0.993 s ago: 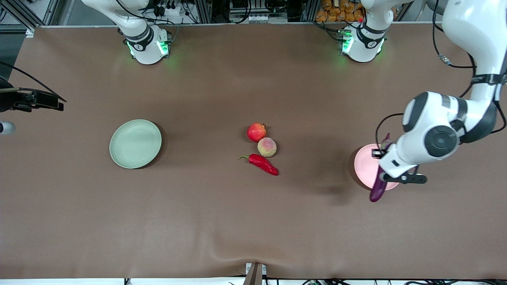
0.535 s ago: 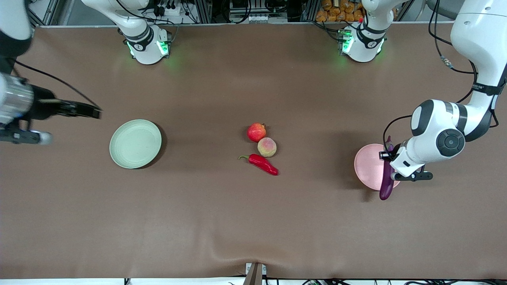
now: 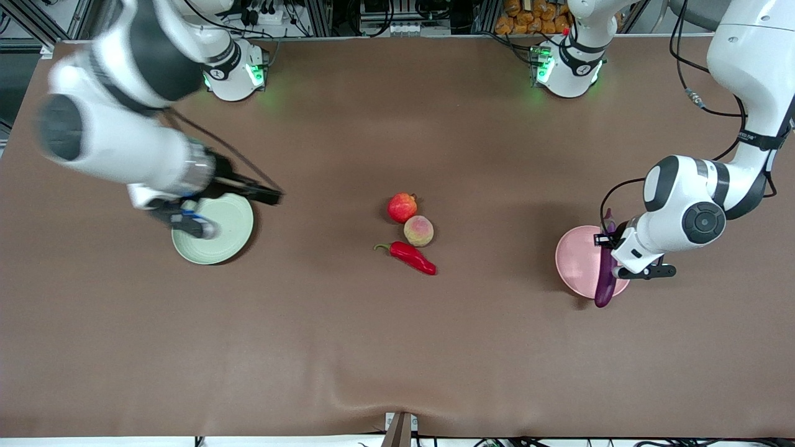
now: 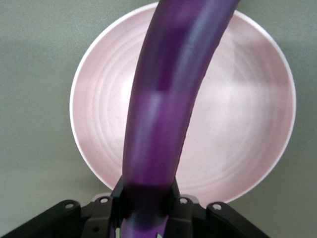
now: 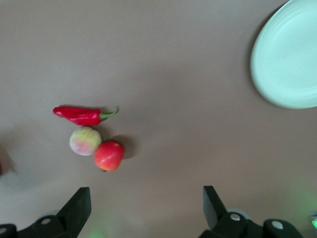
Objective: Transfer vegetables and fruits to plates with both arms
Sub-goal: 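Lower the eggplant onto the pink plate while the right gripper grasps the apple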
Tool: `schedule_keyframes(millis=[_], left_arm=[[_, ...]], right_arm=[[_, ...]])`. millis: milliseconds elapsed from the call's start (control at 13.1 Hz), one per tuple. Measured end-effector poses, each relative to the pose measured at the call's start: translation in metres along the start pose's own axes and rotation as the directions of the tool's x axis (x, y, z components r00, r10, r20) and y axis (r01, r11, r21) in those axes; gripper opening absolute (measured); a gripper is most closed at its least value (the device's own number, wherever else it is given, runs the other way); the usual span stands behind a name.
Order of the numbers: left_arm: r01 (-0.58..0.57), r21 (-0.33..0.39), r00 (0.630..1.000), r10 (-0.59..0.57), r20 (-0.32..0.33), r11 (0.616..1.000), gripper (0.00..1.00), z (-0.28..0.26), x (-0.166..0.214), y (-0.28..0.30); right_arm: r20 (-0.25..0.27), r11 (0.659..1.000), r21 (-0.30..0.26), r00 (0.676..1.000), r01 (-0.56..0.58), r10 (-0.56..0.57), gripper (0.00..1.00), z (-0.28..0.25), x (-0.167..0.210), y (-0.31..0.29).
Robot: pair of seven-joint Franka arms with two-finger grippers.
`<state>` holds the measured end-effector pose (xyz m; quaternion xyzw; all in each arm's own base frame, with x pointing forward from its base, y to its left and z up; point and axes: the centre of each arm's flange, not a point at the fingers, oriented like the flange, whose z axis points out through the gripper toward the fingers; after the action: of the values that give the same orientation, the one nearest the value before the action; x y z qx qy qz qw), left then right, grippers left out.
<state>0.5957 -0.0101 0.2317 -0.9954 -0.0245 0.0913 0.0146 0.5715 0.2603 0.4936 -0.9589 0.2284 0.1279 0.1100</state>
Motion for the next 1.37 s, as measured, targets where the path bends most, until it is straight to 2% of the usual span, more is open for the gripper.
schedule_keyframes(millis=[229, 535, 764, 916, 1222, 1298, 1375], left_arm=[[0.013, -0.024, 1.000, -0.014, -0.024, 1.000, 0.35, 0.009, 0.004, -0.007], [0.010, -0.062, 0.998, -0.013, -0.062, 0.998, 0.35, 0.025, 0.012, -0.003], [0.007, -0.066, 0.998, -0.011, -0.066, 0.998, 0.35, 0.027, 0.012, -0.003], [0.005, -0.066, 0.998, -0.010, -0.067, 0.998, 0.35, 0.027, 0.012, -0.003], [0.005, -0.066, 0.998, -0.009, -0.067, 0.998, 0.35, 0.027, 0.013, -0.003], [0.005, -0.066, 0.998, -0.009, -0.067, 0.998, 0.39, 0.026, 0.013, -0.003], [0.004, -0.065, 0.998, -0.009, -0.067, 0.998, 0.49, 0.026, 0.013, -0.003]], right_arm=[[0.007, 0.995, 0.018, 0.996, -0.094, 0.094, 1.00, 0.084, -0.039, -0.051], [-0.067, 0.992, -0.003, 0.989, -0.129, 0.129, 1.00, 0.198, -0.083, -0.106], [-0.105, 0.994, -0.049, 0.990, -0.102, 0.097, 1.00, 0.268, -0.109, -0.120], [-0.109, 0.995, -0.061, 0.991, -0.078, 0.071, 1.00, 0.291, -0.115, -0.123], [-0.138, 0.998, -0.043, 0.990, -0.038, 0.031, 1.00, 0.313, -0.115, -0.126], [-0.141, 0.998, -0.045, 0.990, -0.033, 0.026, 1.00, 0.320, -0.115, -0.126], [-0.145, 0.998, -0.052, 0.989, -0.030, 0.022, 1.00, 0.326, -0.115, -0.125]])
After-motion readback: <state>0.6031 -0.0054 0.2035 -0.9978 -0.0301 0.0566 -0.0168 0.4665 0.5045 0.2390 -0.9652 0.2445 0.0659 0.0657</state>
